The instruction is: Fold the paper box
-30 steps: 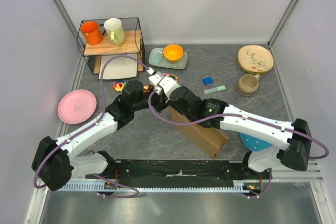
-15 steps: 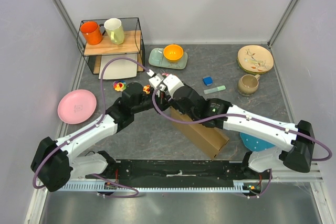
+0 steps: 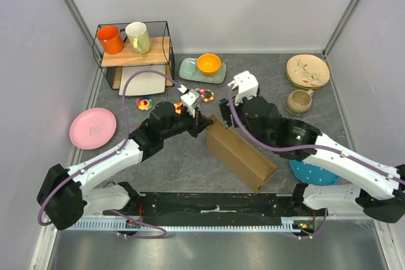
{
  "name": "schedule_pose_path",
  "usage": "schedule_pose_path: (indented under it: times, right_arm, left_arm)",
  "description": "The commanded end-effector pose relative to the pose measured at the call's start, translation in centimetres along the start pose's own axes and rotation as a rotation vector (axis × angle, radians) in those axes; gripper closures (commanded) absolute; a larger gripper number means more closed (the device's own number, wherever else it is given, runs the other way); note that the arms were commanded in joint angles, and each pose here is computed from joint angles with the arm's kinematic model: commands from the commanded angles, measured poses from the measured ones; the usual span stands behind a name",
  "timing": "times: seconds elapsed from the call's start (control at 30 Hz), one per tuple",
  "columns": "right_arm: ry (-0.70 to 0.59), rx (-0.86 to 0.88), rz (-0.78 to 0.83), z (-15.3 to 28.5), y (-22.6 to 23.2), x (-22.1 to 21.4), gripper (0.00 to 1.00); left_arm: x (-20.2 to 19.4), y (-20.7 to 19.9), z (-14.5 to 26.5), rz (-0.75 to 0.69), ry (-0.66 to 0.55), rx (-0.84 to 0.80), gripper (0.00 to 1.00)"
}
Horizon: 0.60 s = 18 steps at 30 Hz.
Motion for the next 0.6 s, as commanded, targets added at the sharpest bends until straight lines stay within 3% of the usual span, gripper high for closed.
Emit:
schedule_pose_path:
  times: [0.0, 0.3, 0.57]
  right_arm:
    - [0.006, -0.095, -0.166, 1.6, -1.7, -0.8, 0.22]
    - [0.035, -0.184, -0.279, 2.9, -3.2, -4.2, 0.2]
    - [0.021, -0.219, -0.333, 3.7, -3.9, -5.4, 0.19]
  left_arm:
    - [-3.3, 2.1, 0.7, 0.064, 0.116, 0.186, 0.98]
    - [-2.4, 3.6, 3.0, 0.122, 0.025, 0.418, 0.98]
    - [-1.3, 3.1, 4.0, 0.127, -0.027, 0.473, 0.98]
Point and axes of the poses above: each gripper's point midway between its finger pads, its own z axis back along the fingers, its own y axis along the line the jaws close on, x = y × z, the point moved 6 cm from there along z, back along the fingers, and after that the axes turned 11 degrees about z, right-handed, at the moved point
